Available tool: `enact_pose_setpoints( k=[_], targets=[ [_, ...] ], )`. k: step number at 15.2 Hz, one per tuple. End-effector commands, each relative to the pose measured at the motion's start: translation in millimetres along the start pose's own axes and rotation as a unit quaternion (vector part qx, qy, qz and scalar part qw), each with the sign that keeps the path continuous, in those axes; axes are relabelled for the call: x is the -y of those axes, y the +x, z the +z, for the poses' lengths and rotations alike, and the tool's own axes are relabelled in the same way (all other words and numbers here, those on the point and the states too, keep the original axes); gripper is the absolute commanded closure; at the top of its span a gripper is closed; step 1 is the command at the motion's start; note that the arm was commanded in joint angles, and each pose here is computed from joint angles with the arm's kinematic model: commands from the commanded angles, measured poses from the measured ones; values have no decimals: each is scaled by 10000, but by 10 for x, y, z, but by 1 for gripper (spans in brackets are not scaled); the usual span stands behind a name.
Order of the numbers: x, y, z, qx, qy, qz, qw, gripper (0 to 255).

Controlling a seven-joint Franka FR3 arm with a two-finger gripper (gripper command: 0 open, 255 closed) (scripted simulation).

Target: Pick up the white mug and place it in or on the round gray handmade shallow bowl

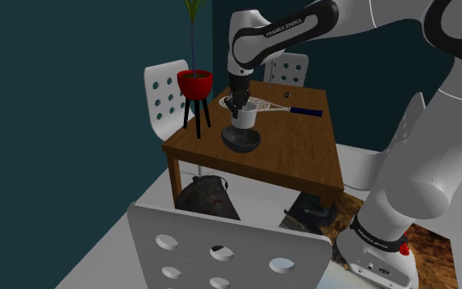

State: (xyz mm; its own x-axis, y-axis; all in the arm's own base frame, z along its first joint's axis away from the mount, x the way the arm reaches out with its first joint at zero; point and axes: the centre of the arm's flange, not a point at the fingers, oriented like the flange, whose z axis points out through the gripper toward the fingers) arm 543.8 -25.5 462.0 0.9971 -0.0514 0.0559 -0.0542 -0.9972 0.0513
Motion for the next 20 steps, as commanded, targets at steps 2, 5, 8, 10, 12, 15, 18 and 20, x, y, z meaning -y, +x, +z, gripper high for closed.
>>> enact_pose_setpoints(
  k=[2,5,8,10,12,15,18,20],
  targets=[
    [16,-11,158,-4,1,0,10000,255],
    [24,-20,316,-4,1,0,10000,255],
    [25,-21,339,-4,1,0,10000,255],
    [25,-21,339,-4,1,0,10000,255],
    [25,-21,339,-4,1,0,10000,255],
    [25,-21,339,-4,1,0,10000,0],
    [25,-21,339,-4,1,0,10000,0],
    [25,-21,207,-4,1,0,10000,0]
  ],
)
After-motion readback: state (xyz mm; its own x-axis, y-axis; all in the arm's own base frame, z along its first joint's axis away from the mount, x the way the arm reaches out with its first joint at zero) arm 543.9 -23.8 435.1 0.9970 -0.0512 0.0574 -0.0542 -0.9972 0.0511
